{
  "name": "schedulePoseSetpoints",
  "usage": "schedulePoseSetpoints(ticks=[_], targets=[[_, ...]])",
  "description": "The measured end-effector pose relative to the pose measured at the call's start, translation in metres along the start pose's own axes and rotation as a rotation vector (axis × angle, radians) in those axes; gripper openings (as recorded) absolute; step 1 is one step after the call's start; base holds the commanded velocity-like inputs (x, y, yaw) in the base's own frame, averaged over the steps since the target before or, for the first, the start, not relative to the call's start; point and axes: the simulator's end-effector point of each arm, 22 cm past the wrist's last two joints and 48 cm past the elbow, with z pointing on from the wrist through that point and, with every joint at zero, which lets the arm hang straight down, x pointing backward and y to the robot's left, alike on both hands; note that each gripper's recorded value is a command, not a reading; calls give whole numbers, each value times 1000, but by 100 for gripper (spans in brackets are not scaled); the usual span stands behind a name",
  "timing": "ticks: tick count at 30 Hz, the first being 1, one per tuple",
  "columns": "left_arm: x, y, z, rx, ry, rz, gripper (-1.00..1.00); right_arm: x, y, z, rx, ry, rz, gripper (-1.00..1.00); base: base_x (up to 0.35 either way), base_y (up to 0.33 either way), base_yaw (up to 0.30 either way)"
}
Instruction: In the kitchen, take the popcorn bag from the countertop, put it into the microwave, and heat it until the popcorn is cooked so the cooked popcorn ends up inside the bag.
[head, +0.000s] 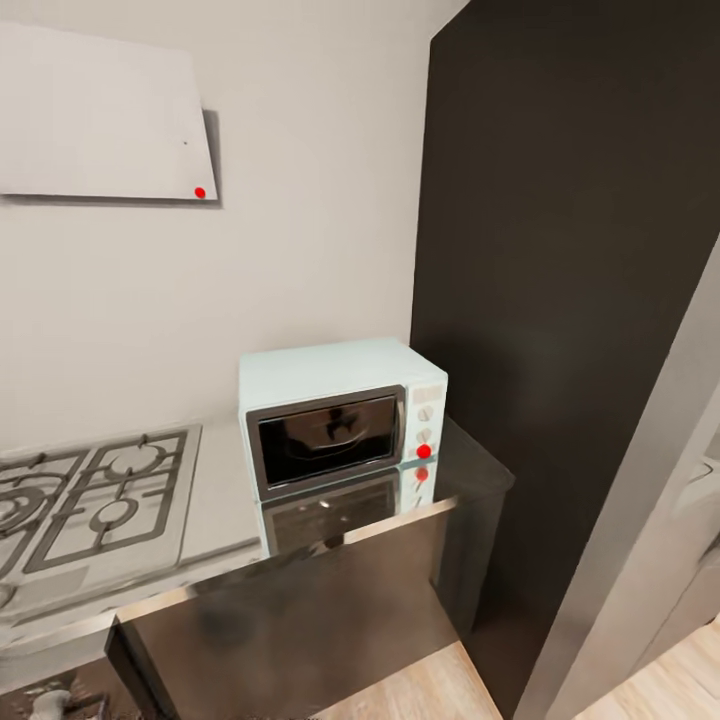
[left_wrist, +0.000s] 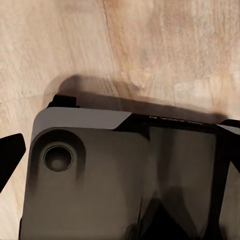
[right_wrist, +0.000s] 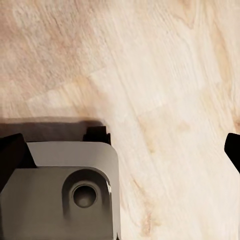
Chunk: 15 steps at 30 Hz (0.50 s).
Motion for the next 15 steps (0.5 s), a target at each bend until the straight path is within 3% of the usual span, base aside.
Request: schedulePoseSetpoints(ticks=[15], targets=[[0, 1, 0, -1, -1, 1, 100, 0, 0, 0, 1, -2, 0, 100, 0, 0, 246]])
